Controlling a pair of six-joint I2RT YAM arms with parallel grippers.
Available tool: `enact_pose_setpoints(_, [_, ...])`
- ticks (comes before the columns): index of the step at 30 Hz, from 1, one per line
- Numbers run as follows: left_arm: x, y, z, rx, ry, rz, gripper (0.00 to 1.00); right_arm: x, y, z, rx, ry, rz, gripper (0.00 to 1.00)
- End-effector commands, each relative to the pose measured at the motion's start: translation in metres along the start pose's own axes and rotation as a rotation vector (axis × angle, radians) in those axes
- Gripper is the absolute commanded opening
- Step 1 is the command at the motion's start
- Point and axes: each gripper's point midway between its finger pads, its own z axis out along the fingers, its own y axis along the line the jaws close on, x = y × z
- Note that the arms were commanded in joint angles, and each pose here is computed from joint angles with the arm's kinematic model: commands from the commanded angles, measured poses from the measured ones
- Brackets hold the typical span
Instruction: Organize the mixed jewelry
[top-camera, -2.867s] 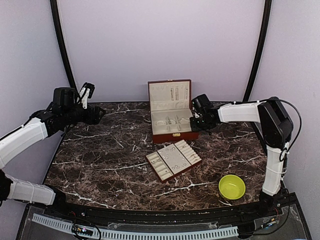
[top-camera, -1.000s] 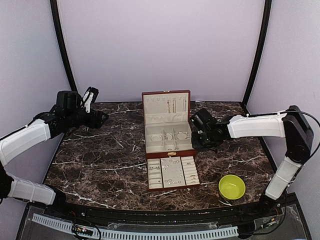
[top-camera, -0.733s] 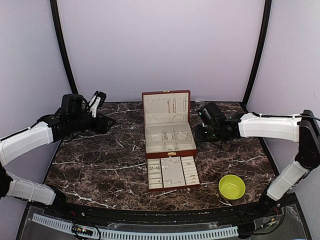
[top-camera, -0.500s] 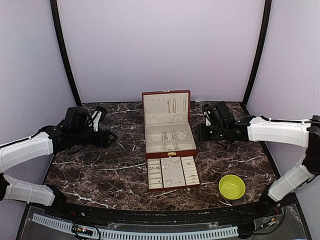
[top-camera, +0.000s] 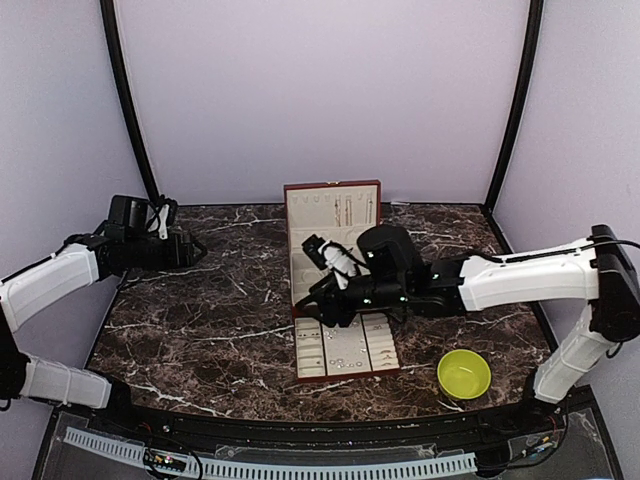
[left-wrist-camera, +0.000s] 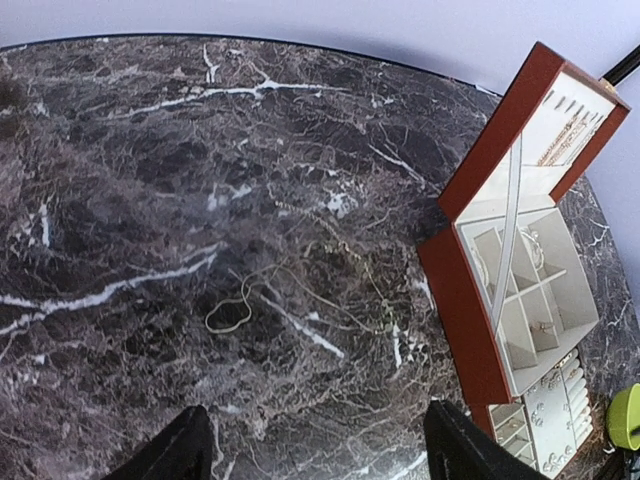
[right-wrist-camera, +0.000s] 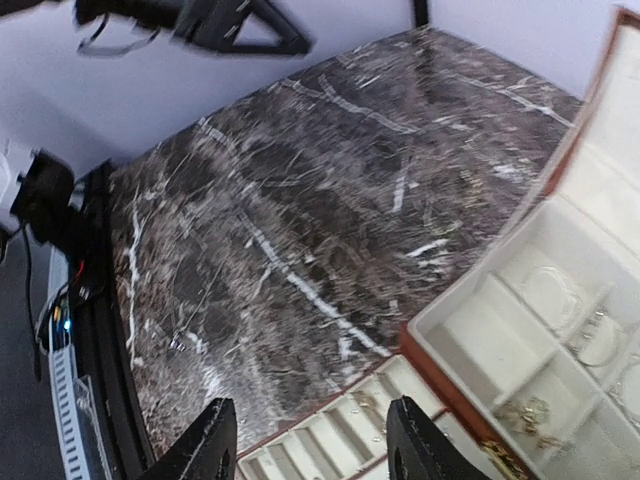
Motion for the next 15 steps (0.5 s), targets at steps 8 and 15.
enact_pose_setpoints(8, [-0.046,-0.006,-0.011,0.048,-0.146,0.147,0.75,0.043,0.089,0.102,-0.21,0.159,-0.232,0.47])
enact_pose_setpoints(15, [-0.056,-0.003,-0.044,-0.025,-0.245,0.195,0.76,0.087,0.109,0.138,-0.242,0.296,-0.341,0.42])
